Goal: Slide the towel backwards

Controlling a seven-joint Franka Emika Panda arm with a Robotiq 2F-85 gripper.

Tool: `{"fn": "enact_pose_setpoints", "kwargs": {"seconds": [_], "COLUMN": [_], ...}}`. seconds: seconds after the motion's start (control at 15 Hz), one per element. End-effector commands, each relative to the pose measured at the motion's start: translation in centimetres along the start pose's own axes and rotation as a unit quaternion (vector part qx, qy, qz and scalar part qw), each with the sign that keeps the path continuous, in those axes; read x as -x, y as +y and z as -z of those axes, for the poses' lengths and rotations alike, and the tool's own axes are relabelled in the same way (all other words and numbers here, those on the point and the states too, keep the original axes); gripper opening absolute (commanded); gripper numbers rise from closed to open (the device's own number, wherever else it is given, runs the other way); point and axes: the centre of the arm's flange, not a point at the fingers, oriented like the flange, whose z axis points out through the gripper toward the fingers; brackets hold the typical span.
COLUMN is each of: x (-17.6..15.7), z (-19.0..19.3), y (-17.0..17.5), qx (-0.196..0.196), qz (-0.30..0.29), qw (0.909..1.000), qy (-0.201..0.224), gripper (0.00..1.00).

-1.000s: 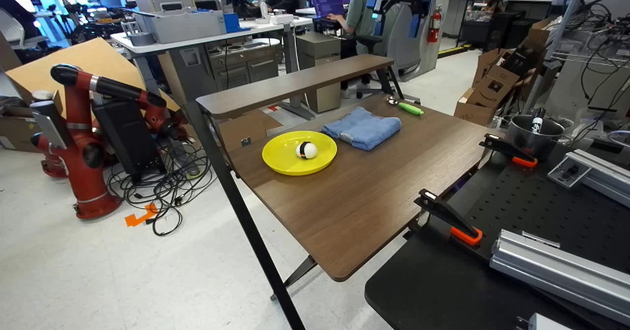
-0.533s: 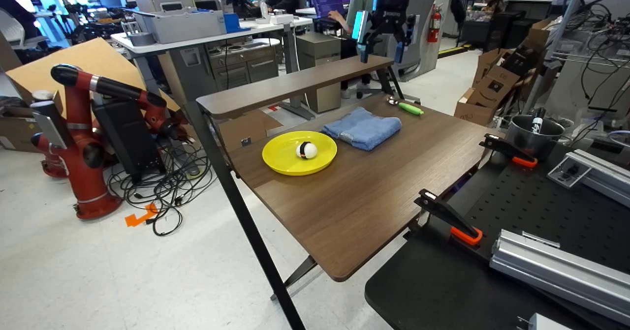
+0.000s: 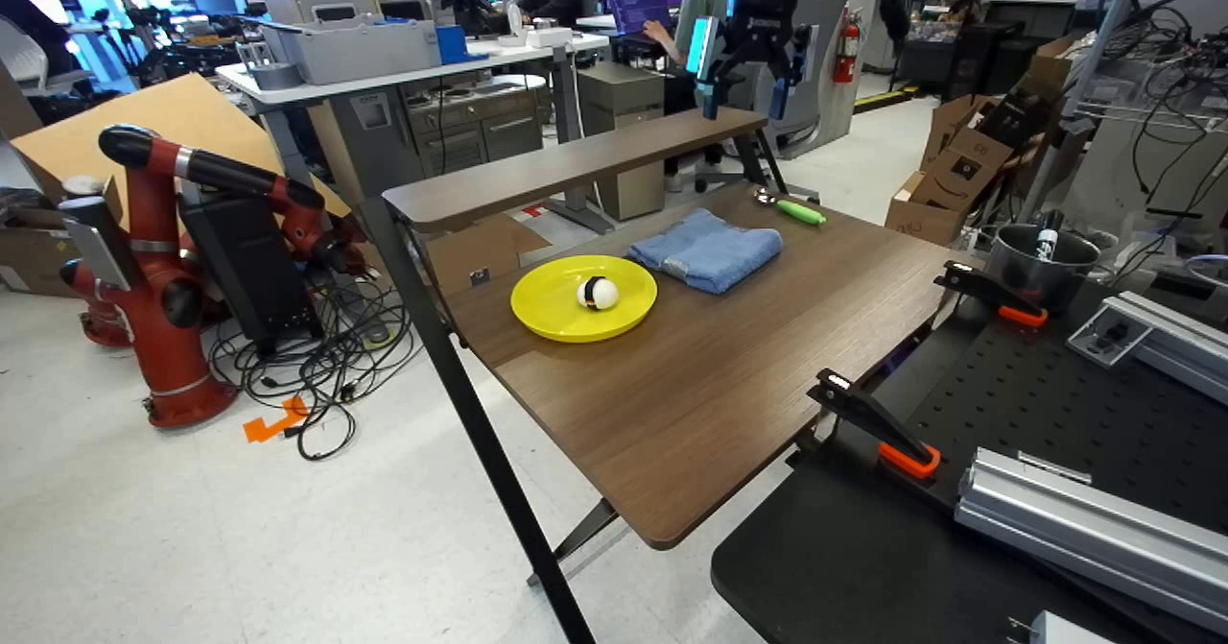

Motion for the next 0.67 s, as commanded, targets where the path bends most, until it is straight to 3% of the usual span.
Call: {"fn": "enact_pose_setpoints", "kwargs": {"seconds": [0.0, 0.6], "x": [-0.2, -3.5], "z": [-0.8, -7.5], "y": [-0.2, -0.3], "qx": [0.010, 0.050], "qz": [0.002, -0.023], "qw": [0.9999, 0.9981], "qy": [-0.007, -0.028], "gripper": [1.00, 1.00]}}
